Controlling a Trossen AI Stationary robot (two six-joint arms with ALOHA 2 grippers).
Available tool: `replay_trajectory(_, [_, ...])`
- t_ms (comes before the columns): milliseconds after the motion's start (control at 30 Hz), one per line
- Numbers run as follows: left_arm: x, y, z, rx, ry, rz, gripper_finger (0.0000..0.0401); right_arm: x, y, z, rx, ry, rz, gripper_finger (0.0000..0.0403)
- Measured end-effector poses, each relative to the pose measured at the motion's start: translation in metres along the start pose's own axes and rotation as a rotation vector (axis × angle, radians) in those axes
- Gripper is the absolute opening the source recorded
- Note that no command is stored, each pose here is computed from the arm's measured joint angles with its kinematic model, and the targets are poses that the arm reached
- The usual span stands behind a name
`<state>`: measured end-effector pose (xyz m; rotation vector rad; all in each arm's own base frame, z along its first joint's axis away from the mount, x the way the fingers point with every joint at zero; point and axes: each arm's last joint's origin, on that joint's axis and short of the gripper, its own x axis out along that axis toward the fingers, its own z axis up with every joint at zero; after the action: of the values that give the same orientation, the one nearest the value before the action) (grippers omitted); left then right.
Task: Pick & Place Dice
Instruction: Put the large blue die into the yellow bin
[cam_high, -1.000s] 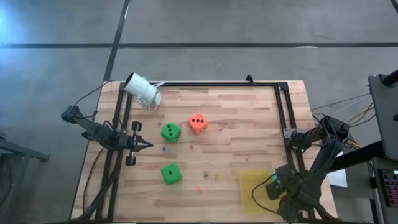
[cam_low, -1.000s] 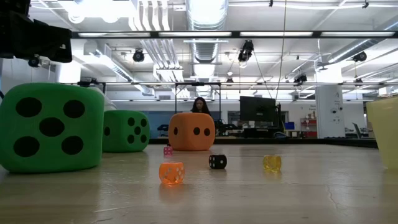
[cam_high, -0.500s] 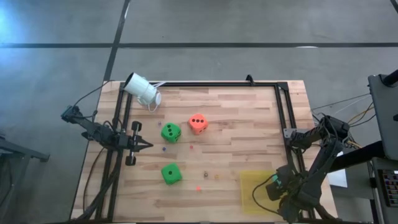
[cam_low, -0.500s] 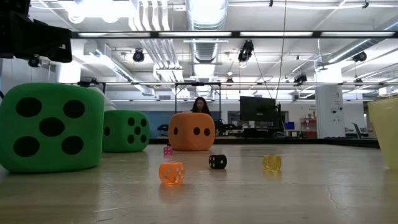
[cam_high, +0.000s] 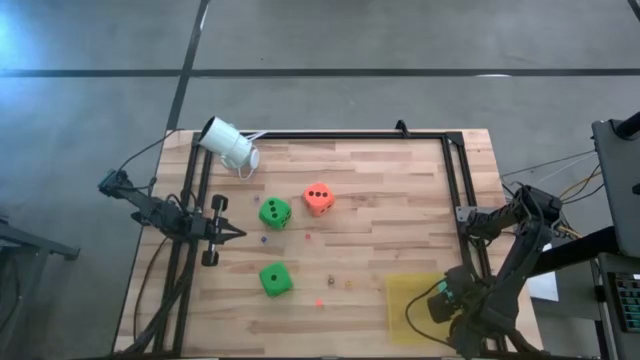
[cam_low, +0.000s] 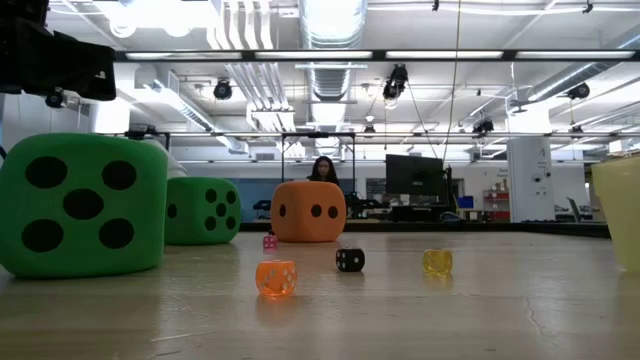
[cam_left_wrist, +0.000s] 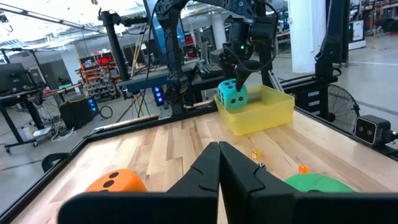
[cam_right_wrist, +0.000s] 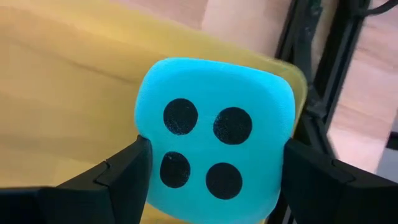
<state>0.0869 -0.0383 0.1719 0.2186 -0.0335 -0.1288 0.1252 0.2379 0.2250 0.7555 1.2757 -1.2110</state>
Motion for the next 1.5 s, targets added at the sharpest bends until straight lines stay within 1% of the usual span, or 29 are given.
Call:
replay_trajectory(600, [0.0,0.0,0.0,0.0,0.0,0.0,0.0006,0.021,-0.003,0.004,0.003,-0.048,-0.042,0.0292])
replay_trajectory(1000, [0.0,0.0,0.0,-0.001,0.0,0.0,0.0006,0.021,-0.004,0.005,-0.005,-0.069,-0.03,0.0343])
replay_trajectory(1233, [0.0,0.0,0.0,-0.001,0.0,0.0,0.0006,0.021,-0.004,0.005,0.005,-0.07,-0.03,0.0393])
replay_trajectory(1500, [0.0,0.0,0.0,-0.003,0.001,0.0,0.0006,0.016,-0.004,0.006,0.005,-0.087,-0.02,0.0399])
